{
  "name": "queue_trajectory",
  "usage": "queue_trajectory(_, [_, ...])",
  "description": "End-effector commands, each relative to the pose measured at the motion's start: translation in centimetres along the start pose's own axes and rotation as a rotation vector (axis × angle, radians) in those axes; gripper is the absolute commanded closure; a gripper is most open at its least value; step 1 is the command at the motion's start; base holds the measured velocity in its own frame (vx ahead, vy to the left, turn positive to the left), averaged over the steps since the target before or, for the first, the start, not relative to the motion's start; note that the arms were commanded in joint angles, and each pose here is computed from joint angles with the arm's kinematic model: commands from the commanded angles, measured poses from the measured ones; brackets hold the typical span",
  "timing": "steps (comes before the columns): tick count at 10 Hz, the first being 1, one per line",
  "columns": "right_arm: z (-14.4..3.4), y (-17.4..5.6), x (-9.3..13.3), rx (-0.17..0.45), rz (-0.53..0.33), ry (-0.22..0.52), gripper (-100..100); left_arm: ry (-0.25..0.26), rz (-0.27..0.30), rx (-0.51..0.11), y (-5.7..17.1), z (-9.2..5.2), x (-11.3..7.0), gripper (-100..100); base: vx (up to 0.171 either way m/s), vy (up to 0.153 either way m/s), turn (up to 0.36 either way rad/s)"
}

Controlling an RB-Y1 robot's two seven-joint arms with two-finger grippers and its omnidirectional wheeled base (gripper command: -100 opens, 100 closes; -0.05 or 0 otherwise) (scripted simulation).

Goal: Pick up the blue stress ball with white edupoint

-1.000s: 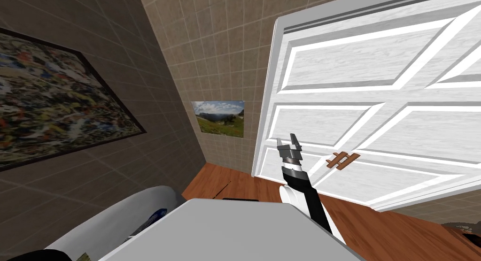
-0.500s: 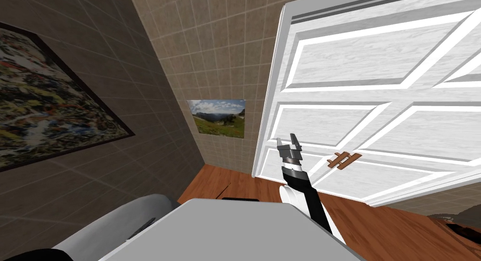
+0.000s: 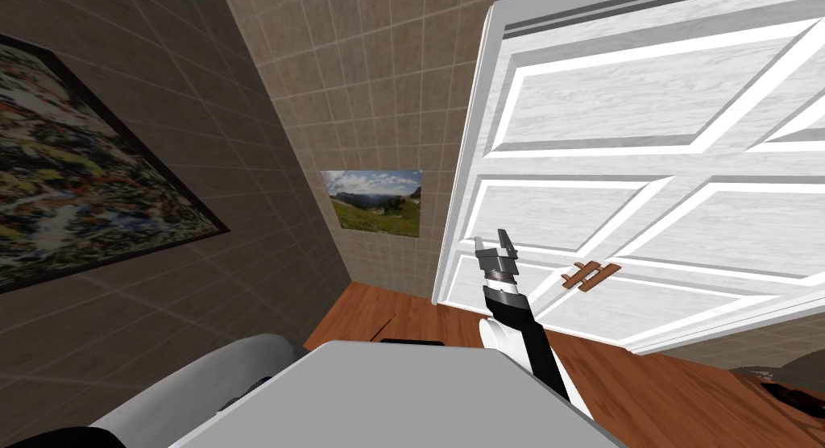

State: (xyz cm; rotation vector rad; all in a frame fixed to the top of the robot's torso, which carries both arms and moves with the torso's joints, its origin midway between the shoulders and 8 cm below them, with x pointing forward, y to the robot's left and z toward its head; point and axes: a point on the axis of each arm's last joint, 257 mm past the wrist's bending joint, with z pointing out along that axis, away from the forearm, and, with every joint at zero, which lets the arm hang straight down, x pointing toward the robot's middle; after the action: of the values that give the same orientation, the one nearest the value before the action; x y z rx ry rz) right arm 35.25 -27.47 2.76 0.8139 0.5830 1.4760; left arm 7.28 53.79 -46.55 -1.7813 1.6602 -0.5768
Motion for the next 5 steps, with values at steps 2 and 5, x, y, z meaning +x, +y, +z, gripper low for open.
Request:
queue_trajectory(2, [0.0, 0.0, 0.0, 0.0, 0.0, 0.0, 0, 0.0, 0.0, 0.0, 0.0, 0.0, 0.0, 0, 0.0, 0.0, 0.0])
queue_trajectory(5, [0.0, 0.0, 0.0, 0.0, 0.0, 0.0, 0, 0.003, 0.005, 0.0, -0.19, -0.43, -0.12, 0, -0.006, -0.014, 0.026])
